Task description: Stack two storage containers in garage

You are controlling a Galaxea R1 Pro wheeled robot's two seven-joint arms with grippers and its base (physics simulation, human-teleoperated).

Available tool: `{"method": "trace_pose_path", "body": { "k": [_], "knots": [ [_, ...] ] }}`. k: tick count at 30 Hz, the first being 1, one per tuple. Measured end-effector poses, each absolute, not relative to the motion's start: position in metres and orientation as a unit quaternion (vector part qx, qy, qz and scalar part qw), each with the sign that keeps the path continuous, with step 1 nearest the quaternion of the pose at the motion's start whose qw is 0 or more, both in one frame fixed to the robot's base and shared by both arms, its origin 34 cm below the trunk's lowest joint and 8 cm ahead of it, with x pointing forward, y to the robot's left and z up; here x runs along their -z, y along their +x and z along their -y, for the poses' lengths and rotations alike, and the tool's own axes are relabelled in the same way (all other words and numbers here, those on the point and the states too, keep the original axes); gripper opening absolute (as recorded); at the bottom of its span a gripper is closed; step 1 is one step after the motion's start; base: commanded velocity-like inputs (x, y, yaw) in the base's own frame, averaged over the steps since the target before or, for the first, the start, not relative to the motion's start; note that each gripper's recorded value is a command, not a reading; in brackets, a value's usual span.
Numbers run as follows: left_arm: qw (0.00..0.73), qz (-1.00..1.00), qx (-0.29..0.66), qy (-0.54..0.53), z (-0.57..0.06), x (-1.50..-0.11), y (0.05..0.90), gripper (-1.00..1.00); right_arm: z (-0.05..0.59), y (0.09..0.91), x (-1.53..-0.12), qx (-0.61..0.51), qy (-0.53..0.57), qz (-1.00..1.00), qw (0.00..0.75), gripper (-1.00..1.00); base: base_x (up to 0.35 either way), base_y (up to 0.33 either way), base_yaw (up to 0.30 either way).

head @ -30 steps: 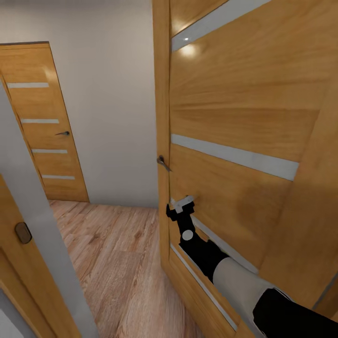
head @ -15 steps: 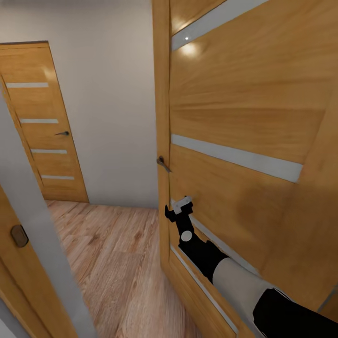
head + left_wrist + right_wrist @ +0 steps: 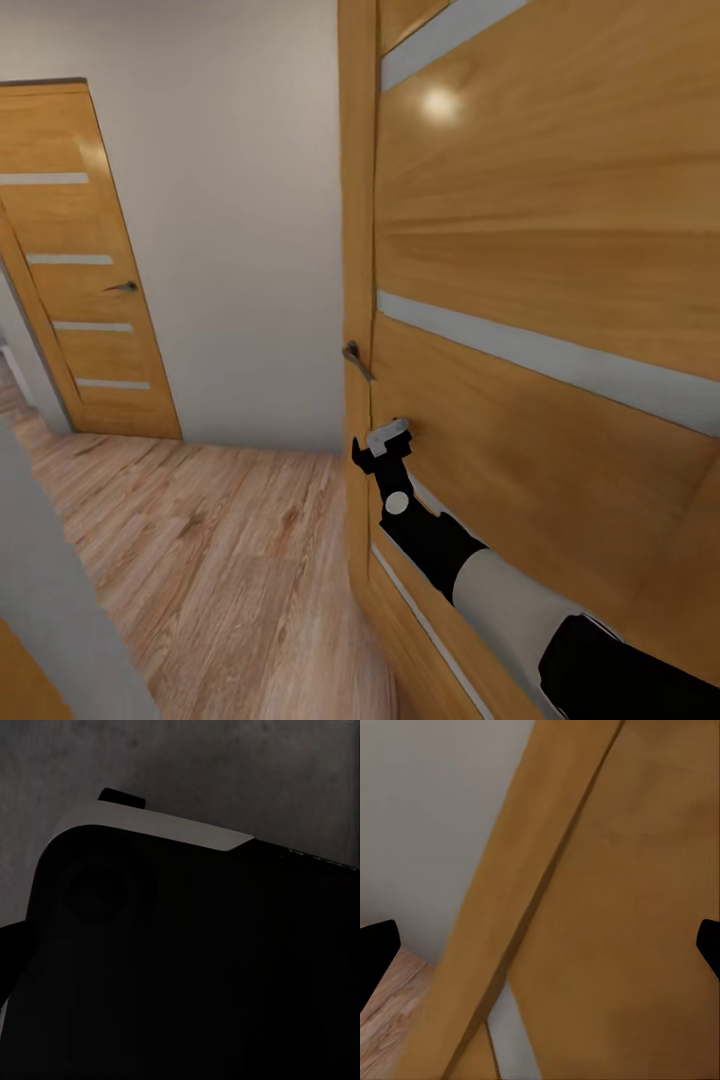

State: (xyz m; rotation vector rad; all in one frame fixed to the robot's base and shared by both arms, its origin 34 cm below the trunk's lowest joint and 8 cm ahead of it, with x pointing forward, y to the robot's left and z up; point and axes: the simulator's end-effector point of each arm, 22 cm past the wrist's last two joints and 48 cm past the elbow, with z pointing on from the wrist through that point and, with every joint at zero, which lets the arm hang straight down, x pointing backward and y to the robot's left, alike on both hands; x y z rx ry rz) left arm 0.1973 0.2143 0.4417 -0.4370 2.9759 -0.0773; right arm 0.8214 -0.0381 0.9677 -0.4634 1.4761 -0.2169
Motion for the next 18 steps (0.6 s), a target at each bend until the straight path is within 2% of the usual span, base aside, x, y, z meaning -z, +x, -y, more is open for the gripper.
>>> {"method": "trace_pose_path", "body": {
  "k": [5, 18],
  "knots": [
    [0.067, -0.987, 0.026, -0.145, -0.214, -0.442, 0.198, 1.0, 0.039, 0.822, -0.966, 0.099, -0.21, -0.666, 0.709, 1.0, 0.119, 0.0, 0.0],
    [0.067, -0.987, 0.026, -0.144, -0.213, -0.442, 0.198, 1.0, 0.065, 0.83, -0.963, 0.101, -0.166, -0.685, 0.702, 1.0, 0.008, 0.0, 0.0]
  ]
}}
